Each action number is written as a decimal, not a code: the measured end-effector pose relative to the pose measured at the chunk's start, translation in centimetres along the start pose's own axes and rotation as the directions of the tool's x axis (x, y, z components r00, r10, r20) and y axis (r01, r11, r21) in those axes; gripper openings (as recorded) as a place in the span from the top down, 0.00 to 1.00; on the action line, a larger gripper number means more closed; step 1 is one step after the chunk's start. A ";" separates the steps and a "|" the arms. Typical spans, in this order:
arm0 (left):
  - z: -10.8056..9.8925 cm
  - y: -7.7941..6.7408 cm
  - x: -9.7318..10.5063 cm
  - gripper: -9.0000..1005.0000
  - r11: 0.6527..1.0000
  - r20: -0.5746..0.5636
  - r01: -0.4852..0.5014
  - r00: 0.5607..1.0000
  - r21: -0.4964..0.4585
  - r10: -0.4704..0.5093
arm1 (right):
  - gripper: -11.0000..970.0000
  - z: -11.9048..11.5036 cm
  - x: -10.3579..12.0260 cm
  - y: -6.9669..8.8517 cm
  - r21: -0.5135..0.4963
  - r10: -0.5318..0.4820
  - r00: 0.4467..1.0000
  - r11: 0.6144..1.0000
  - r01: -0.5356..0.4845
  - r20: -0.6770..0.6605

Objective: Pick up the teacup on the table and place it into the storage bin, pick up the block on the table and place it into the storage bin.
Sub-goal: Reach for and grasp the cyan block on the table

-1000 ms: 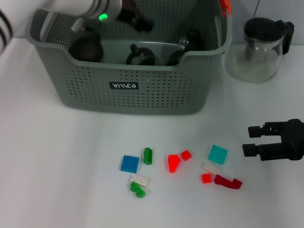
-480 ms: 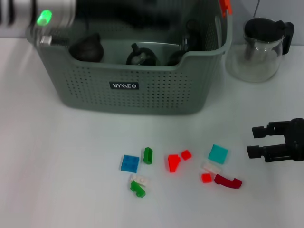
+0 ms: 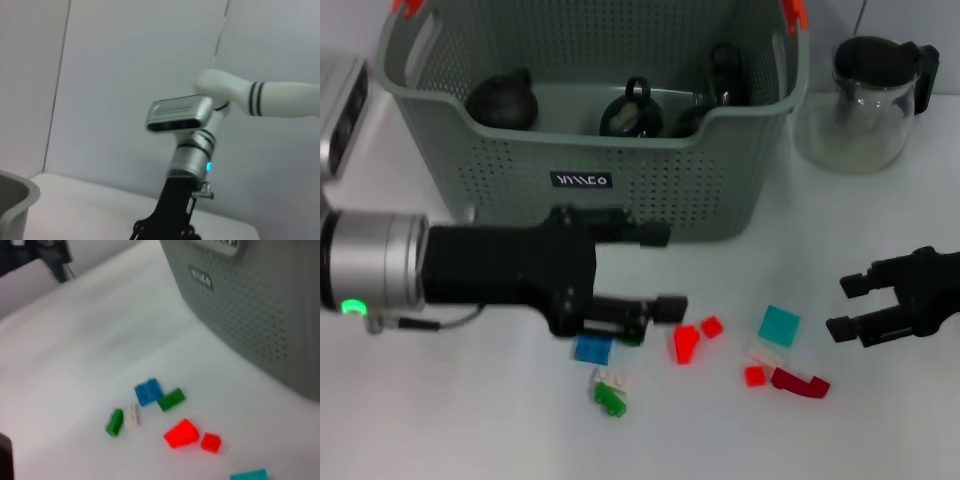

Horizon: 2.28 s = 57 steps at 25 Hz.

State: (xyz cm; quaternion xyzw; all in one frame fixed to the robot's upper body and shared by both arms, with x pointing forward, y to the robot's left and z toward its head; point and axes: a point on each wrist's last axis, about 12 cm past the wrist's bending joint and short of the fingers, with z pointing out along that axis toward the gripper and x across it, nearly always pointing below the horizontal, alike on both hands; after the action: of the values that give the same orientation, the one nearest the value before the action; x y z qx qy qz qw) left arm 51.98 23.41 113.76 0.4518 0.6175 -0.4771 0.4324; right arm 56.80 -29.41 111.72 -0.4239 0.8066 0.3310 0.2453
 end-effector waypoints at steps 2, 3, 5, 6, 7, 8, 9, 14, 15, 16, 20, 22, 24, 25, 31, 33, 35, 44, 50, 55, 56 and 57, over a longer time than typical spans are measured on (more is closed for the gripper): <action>-0.1 -0.3 1.1 0.15 1.000 0.018 -0.015 1.000 0.005 0.015 | 0.16 0.6 -0.9 -0.2 0.009 -0.015 0.999 1.000 0.015 -0.049; 0.0 -0.5 1.6 0.15 1.000 0.020 -0.022 1.000 0.008 0.022 | 0.16 1.1 -1.7 -0.3 0.019 -0.027 0.995 0.999 0.029 -0.094; 0.0 -0.8 2.5 0.14 0.999 0.013 -0.049 0.999 0.017 0.049 | 0.16 1.4 -2.1 -0.4 0.024 -0.033 0.993 0.999 0.036 -0.112; 0.1 -0.9 2.8 0.14 0.998 0.008 -0.057 0.998 0.020 0.057 | 0.16 1.6 -2.5 -0.5 0.029 -0.040 0.990 0.999 0.044 -0.132; 0.1 -1.0 3.3 0.14 0.997 0.001 -0.075 0.997 0.025 0.075 | 0.16 1.9 -3.0 -0.6 0.037 -0.047 0.987 0.998 0.054 -0.155; 0.2 -1.1 3.7 0.14 0.996 -0.003 -0.086 0.996 0.027 0.086 | 0.16 2.1 -3.4 -0.6 0.040 -0.054 0.984 0.997 0.062 -0.171; 0.3 -1.1 4.0 0.14 0.995 -0.006 -0.095 0.995 0.029 0.095 | 0.16 2.4 -3.9 -0.6 0.048 -0.061 0.980 0.996 0.071 -0.189; 0.6 -1.2 5.3 0.14 0.995 0.006 -0.101 0.995 0.003 0.101 | 0.16 4.2 -5.5 -0.5 0.075 -0.100 0.965 0.990 0.121 -0.241; 0.7 -1.2 5.4 0.14 0.995 0.005 -0.099 0.995 0.002 0.099 | 0.16 4.6 -5.8 -0.5 0.078 -0.110 0.962 0.988 0.133 -0.249; 0.7 -1.2 5.5 0.14 0.995 0.000 -0.099 0.995 0.009 0.099 | 0.16 5.1 -6.1 -0.4 0.081 -0.120 0.959 0.986 0.144 -0.256; 0.9 -1.4 5.8 0.14 0.992 -0.019 -0.122 0.992 0.034 0.122 | 0.16 6.4 -6.7 -0.2 0.095 -0.142 0.949 0.980 0.175 -0.282; 1.0 -1.4 5.9 0.14 0.990 -0.026 -0.134 0.990 0.040 0.135 | 0.16 7.0 -6.9 -0.1 0.101 -0.146 0.947 0.978 0.182 -0.287; 1.0 -1.5 6.0 0.14 0.989 -0.037 -0.141 0.989 0.045 0.142 | 0.16 7.4 -6.9 0.0 0.100 -0.149 0.945 0.978 0.184 -0.290; 1.0 -1.5 6.1 0.14 0.988 -0.044 -0.145 0.988 0.049 0.147 | 0.16 7.7 -7.0 0.1 0.101 -0.149 0.945 0.977 0.185 -0.291; 1.2 -1.6 6.7 0.14 0.982 -0.070 -0.176 0.981 0.063 0.180 | 0.16 8.6 -6.9 0.1 0.098 -0.147 0.944 0.978 0.183 -0.295; 1.2 -1.5 6.8 0.14 0.982 -0.076 -0.177 0.981 0.059 0.181 | 0.16 8.8 -6.9 0.1 0.097 -0.145 0.944 0.979 0.181 -0.297; 1.2 -1.4 6.8 0.14 0.983 -0.079 -0.177 0.980 0.055 0.181 | 0.16 8.9 -6.9 0.2 0.095 -0.144 0.943 0.979 0.179 -0.300; 1.1 -1.3 6.8 0.14 0.984 -0.078 -0.172 0.981 0.041 0.175 | 0.16 9.7 -6.4 0.0 0.109 -0.143 0.937 0.977 0.186 -0.318; 1.1 -1.3 6.7 0.14 0.985 -0.073 -0.171 0.982 0.034 0.173 | 0.16 9.8 -6.3 -0.1 0.112 -0.142 0.937 0.976 0.187 -0.320; 1.1 -1.2 6.8 0.14 0.985 -0.074 -0.171 0.982 0.027 0.172 | 0.16 9.9 -6.1 -0.1 0.109 -0.139 0.935 0.977 0.184 -0.327; 1.1 -1.2 6.8 0.14 0.985 -0.075 -0.171 0.982 0.024 0.172 | 0.16 9.9 -6.1 -0.1 0.109 -0.140 0.934 0.977 0.184 -0.329; 1.1 -1.2 6.8 0.14 0.985 -0.076 -0.171 0.982 0.022 0.172 | 0.16 9.9 -6.1 -0.1 0.109 -0.140 0.933 0.977 0.185 -0.330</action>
State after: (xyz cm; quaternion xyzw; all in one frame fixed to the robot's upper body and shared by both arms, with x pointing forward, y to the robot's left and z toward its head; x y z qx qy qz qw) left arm 49.49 23.19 107.27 0.5249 0.5889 -0.4250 0.4440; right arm 61.15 -18.93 109.26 -0.5196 0.8186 0.1796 0.1663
